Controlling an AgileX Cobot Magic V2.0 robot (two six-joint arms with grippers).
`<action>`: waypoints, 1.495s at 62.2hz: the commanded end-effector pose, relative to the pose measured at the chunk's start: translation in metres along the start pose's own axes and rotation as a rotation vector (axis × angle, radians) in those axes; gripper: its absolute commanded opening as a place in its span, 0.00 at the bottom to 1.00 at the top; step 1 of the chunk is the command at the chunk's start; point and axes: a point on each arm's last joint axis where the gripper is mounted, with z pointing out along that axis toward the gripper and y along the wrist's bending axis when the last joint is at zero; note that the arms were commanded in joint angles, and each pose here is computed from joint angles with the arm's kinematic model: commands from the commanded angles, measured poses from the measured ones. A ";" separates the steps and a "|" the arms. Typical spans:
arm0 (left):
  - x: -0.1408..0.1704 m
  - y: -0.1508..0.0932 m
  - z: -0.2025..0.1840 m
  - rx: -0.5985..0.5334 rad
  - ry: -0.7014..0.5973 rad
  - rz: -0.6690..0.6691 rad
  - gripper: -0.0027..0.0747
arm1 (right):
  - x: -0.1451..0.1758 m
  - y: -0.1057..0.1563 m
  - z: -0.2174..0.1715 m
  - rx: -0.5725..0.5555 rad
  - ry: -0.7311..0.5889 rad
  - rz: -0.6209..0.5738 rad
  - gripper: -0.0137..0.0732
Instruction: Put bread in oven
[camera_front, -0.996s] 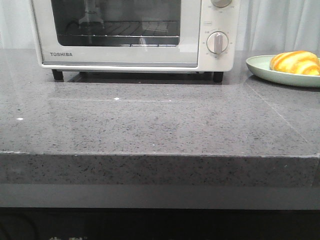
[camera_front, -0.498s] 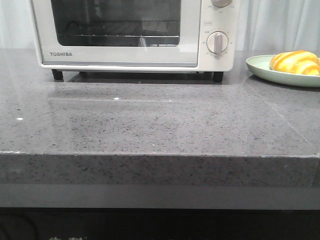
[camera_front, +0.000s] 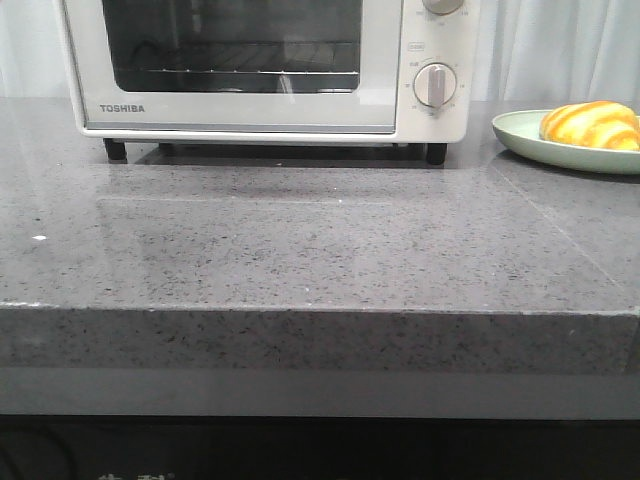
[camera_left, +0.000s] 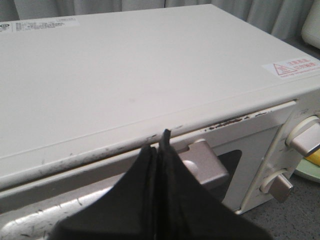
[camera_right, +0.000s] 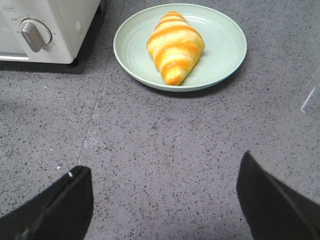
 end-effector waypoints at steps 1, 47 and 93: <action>-0.024 -0.002 -0.013 0.007 -0.097 0.001 0.01 | -0.016 0.000 -0.005 0.010 -0.097 -0.016 0.85; -0.030 -0.007 -0.145 0.002 0.276 0.037 0.01 | -0.016 0.000 -0.005 0.010 -0.096 -0.016 0.85; 0.011 0.010 -0.233 -0.135 0.179 0.020 0.01 | -0.108 -0.012 0.086 0.061 0.198 0.069 0.85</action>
